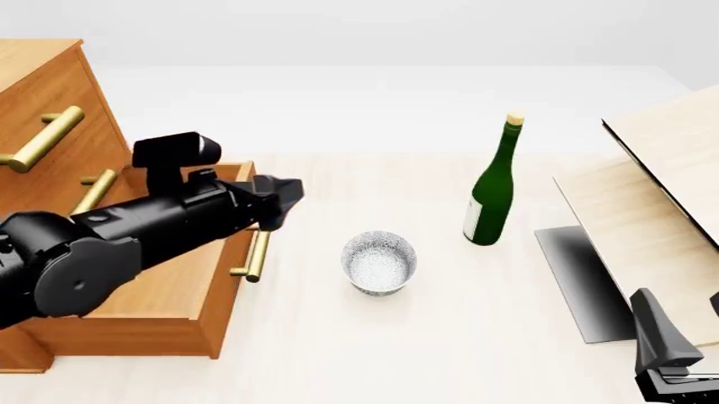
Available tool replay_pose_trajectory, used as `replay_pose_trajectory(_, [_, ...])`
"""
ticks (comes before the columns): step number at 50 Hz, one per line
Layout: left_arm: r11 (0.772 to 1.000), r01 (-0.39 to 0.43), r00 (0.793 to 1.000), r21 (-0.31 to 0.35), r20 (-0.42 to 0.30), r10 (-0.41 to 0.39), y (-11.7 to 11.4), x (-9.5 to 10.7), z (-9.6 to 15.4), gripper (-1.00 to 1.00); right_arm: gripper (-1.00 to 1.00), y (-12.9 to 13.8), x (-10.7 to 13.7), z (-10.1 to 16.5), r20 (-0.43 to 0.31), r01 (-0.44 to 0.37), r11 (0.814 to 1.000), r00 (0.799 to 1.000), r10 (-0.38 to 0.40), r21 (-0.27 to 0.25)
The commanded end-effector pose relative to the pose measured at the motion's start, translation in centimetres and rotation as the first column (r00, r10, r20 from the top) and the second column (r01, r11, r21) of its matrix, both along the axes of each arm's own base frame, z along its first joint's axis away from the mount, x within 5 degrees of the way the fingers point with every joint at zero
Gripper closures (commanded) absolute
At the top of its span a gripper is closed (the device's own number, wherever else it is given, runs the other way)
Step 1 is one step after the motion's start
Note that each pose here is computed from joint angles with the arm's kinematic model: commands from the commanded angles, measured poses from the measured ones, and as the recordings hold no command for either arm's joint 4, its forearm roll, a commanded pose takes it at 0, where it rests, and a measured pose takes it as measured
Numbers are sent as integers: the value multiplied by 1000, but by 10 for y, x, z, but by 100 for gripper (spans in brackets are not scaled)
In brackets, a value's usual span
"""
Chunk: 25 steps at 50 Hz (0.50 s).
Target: Put the bowl in the bottom drawer of the cabinet and close it.
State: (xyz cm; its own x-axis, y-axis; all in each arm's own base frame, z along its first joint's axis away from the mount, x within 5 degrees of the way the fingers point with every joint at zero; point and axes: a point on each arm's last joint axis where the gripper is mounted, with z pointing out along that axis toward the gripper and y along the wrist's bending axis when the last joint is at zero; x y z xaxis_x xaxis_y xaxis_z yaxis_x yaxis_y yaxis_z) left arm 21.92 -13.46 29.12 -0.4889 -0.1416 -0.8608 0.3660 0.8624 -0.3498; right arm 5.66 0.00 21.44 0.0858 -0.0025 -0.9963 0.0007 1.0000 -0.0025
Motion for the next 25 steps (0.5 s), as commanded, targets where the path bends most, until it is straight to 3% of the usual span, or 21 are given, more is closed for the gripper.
replay_pose_trajectory(1, [1000, -6, 1000, -10, -16, 5, -7, 11, -3, -100, -100, 0, 0, 0, 0, 0, 1000, 1000, 0, 0])
replay_pose_trajectory(25, [999, -26, 998, -18, -65, 25, -24, 41, -16, -100, -100, 0, 0, 0, 0, 0, 1000, 1000, 0, 0])
